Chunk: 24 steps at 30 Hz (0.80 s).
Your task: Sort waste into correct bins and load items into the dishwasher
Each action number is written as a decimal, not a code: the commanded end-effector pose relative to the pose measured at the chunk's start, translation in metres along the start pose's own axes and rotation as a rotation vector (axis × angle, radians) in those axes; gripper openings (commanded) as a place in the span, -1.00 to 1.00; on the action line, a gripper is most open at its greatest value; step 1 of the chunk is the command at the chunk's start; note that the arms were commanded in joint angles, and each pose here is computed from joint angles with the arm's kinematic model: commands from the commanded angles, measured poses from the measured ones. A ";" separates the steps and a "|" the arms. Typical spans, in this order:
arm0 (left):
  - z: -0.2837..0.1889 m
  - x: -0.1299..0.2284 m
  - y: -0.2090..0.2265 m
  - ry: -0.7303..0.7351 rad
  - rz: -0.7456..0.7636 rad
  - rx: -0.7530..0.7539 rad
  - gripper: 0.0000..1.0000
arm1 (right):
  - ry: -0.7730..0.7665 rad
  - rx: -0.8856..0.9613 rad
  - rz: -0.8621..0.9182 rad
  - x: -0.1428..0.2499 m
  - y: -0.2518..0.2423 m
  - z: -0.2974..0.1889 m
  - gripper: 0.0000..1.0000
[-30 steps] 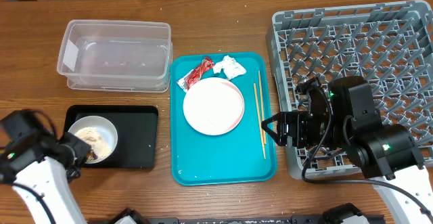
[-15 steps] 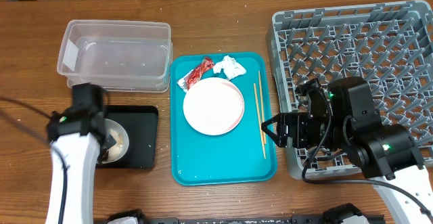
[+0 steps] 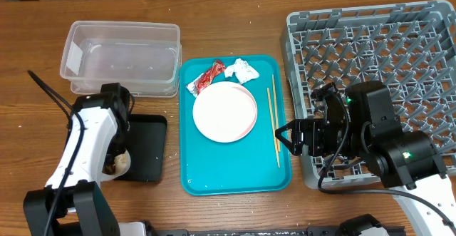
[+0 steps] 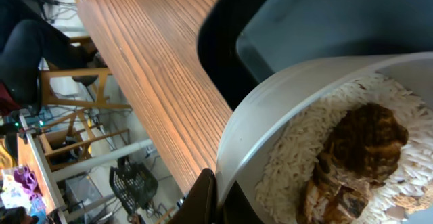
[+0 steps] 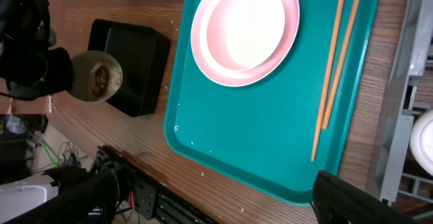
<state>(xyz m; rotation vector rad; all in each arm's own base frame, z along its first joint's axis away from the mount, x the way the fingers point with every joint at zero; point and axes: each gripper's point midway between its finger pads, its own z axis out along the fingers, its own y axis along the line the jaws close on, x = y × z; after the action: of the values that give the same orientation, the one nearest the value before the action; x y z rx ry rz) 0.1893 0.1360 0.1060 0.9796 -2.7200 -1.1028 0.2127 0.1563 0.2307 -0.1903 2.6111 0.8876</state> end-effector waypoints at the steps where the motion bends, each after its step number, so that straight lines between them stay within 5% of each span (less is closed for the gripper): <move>1: -0.019 -0.030 0.016 -0.102 -0.058 -0.044 -0.92 | -0.017 -0.008 -0.042 -0.003 0.005 -0.003 0.87; 8: -0.054 -0.060 0.042 -0.195 -0.031 -0.086 -0.92 | -0.020 -0.009 -0.062 -0.004 0.006 -0.004 0.87; 16: -0.063 -0.050 0.028 -0.171 -0.016 -0.023 -0.92 | -0.023 -0.010 -0.064 -0.005 0.006 -0.004 0.87; 24: -0.089 -0.023 -0.055 -0.072 0.165 0.408 -0.92 | -0.022 -0.009 -0.063 -0.004 0.006 -0.004 0.87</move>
<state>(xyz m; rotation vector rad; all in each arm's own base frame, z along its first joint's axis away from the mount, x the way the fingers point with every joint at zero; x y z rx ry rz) 0.2487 0.1075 0.1514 0.9022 -2.9668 -0.9378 0.2136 0.1566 0.2314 -0.2339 2.5948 0.8767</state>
